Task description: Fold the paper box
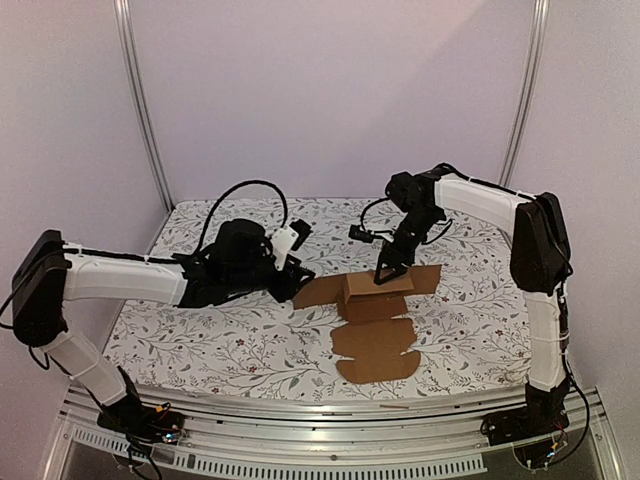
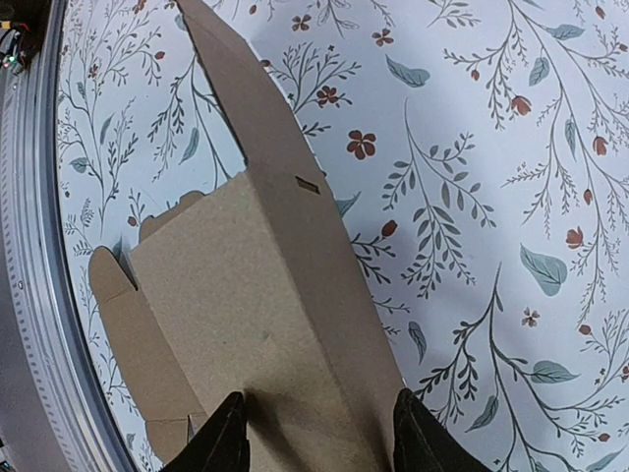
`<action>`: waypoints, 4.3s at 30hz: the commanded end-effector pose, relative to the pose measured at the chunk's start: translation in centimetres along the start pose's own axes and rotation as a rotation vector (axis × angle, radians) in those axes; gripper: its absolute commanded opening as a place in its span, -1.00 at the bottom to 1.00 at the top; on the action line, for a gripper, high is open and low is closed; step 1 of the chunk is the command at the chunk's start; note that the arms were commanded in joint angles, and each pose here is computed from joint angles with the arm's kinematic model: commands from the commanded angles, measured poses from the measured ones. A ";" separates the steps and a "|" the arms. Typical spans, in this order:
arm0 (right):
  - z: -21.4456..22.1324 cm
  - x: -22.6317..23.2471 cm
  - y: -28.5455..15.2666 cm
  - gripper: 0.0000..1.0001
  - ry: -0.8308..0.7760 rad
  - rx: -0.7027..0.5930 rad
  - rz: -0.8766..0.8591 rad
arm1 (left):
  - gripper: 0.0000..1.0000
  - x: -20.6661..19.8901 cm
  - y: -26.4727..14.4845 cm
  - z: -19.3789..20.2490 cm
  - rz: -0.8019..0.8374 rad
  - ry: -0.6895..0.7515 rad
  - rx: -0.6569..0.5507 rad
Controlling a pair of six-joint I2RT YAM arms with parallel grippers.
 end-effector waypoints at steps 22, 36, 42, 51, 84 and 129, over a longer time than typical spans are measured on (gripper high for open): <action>0.6 -1.5 0.8 -0.02 0.083 0.045 0.025 | -0.02 0.2 4.8 5.4 0.384 -0.064 0.075; 1.7 -1.4 1.5 -0.02 0.103 0.082 0.014 | 0.17 -5.5 7.1 3.6 0.516 0.070 -0.013; 1.7 -1.2 1.6 -0.02 0.106 0.083 0.002 | 0.19 -6.1 9.0 3.2 0.501 0.103 -0.002; 1.7 -1.2 1.7 -0.02 0.113 0.093 -0.018 | 0.14 -5.6 9.8 2.3 0.422 0.158 -0.018; 1.2 -0.5 0.0 -0.05 0.313 0.088 -0.345 | -0.06 -4.9 15.1 1.2 0.151 0.219 -0.049; -0.6 -0.1 0.7 0.03 0.725 0.002 -0.719 | -1.00 -4.1 10.2 0.6 -0.508 -0.062 -0.090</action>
Point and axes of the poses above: each gripper's point midway between its finger pads, its own y axis out along the fingers, its own x axis along the line the jaws close on, z = x × y, the point moved 5 cm from there along -y, back along the fingers, and after that the axes turned 12 degrees about y, right-handed, at the moved point
